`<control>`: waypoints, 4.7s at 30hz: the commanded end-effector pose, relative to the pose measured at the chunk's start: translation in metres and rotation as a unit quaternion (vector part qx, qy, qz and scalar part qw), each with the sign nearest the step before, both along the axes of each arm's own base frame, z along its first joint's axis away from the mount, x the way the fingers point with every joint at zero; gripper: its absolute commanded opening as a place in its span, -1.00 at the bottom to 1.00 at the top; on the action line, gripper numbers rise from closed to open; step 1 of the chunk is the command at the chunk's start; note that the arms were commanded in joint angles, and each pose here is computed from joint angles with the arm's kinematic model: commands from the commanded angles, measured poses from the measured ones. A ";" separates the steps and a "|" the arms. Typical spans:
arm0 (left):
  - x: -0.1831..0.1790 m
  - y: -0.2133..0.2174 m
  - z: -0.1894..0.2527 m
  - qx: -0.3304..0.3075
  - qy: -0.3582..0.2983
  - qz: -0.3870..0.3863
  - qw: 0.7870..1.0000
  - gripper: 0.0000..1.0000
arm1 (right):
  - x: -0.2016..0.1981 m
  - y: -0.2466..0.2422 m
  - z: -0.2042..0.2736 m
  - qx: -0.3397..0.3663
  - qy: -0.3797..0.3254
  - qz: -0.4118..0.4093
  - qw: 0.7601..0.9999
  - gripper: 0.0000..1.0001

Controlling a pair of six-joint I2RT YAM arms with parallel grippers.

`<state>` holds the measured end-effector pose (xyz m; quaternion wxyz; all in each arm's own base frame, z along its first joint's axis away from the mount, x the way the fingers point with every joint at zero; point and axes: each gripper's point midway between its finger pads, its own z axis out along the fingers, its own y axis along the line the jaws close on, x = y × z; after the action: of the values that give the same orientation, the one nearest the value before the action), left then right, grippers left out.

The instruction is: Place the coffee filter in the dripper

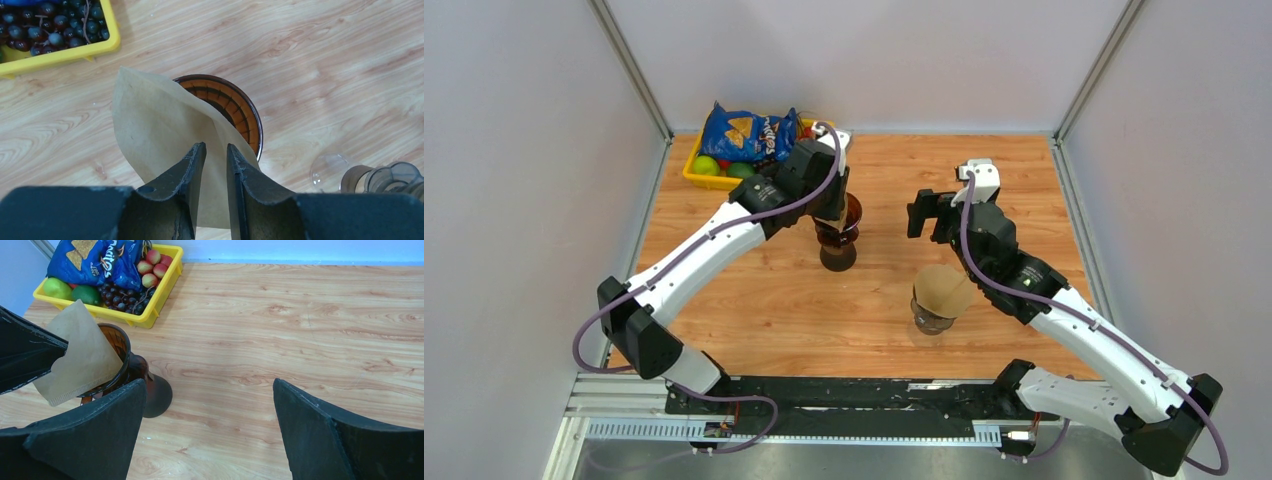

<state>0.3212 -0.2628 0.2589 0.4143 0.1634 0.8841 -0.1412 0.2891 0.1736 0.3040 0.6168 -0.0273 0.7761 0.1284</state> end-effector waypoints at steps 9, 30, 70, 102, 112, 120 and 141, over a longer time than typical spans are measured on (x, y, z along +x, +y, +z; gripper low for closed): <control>0.015 -0.011 -0.017 0.019 0.015 0.006 1.000 -0.40 | 0.004 -0.006 0.006 -0.002 -0.016 -0.016 1.000 1.00; 0.019 -0.011 -0.058 0.073 0.054 0.000 0.996 -0.45 | 0.006 -0.011 0.003 -0.012 -0.016 -0.030 0.999 1.00; 0.001 -0.013 -0.117 0.065 0.133 -0.010 0.989 -0.66 | 0.011 -0.014 -0.003 -0.023 -0.011 -0.039 0.999 1.00; 0.021 -0.027 -0.052 0.024 0.068 -0.018 0.997 -0.58 | 0.011 -0.015 -0.002 -0.022 -0.012 -0.041 0.999 1.00; 0.021 -0.029 -0.051 0.023 0.068 -0.022 0.997 -0.52 | 0.011 -0.015 -0.002 -0.022 -0.012 -0.041 0.999 1.00; 0.024 -0.033 -0.034 0.014 0.052 -0.030 0.998 -0.49 | 0.011 -0.015 -0.002 -0.022 -0.012 -0.041 0.999 1.00; 0.024 -0.040 -0.056 0.028 0.079 -0.043 0.996 -0.47 | 0.011 -0.018 -0.002 -0.024 -0.013 -0.048 0.998 1.00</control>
<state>0.3418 -0.2991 0.2061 0.3376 0.1908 0.9093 -0.1508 0.2975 0.1607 0.2916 0.6155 -0.0190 0.7835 0.0828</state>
